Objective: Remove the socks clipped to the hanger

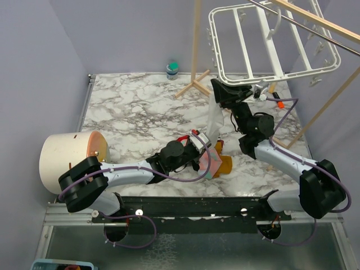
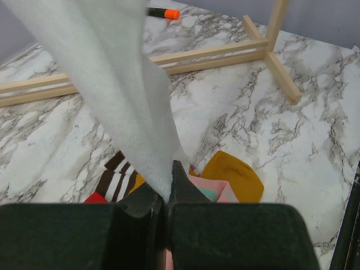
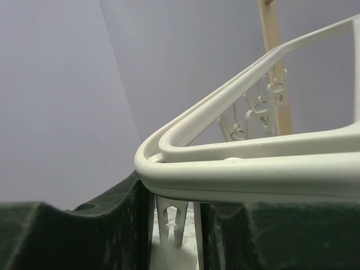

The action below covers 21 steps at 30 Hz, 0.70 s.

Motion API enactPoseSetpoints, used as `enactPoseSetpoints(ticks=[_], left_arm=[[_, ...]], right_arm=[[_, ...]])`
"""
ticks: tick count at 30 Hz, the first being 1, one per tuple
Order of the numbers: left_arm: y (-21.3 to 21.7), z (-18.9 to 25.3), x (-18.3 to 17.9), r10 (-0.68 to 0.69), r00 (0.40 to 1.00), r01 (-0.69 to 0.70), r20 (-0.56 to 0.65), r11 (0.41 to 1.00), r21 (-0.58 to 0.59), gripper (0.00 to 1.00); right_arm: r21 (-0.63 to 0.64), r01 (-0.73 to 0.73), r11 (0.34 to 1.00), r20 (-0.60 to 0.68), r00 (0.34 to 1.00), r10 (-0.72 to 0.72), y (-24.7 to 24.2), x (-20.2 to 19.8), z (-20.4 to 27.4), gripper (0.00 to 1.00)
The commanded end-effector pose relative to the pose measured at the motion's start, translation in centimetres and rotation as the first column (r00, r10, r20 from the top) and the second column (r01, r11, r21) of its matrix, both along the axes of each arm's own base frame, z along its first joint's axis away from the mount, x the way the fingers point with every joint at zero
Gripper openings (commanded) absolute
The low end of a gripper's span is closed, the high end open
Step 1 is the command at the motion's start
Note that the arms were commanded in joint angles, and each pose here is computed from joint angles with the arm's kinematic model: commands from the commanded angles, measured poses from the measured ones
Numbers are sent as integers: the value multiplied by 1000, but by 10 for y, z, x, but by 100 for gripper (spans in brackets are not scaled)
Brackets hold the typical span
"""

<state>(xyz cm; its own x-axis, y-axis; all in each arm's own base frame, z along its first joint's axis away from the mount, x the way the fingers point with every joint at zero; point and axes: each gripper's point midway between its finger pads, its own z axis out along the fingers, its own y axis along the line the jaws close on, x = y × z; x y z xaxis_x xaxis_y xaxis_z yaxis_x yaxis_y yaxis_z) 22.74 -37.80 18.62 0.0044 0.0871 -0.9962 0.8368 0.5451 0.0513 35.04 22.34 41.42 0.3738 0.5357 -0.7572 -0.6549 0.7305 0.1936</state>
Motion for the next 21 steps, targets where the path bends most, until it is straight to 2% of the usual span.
enactPoseSetpoints(ticks=[1, 5, 13, 21], left_arm=[[7, -13, -5, 6, 1000, -5, -12, 999, 40, 0], [8, -11, -6, 8, 1000, -7, -11, 999, 37, 0], [14, -13, -9, 9, 1000, -8, -30, 999, 48, 0], [24, -58, -12, 49, 991, -28, -126, 986, 167, 0]], right_arm=[[24, -3, 1000, 43, 999, 2, -2, -5, 18, 31], [22, -5, 1000, 43, 999, 4, -2, -7, 19, 26], [14, -5, 1000, 43, 999, 5, -4, -12, 20, 24], [-31, -11, 999, 7, 1000, 11, -4, -17, 18, 25]])
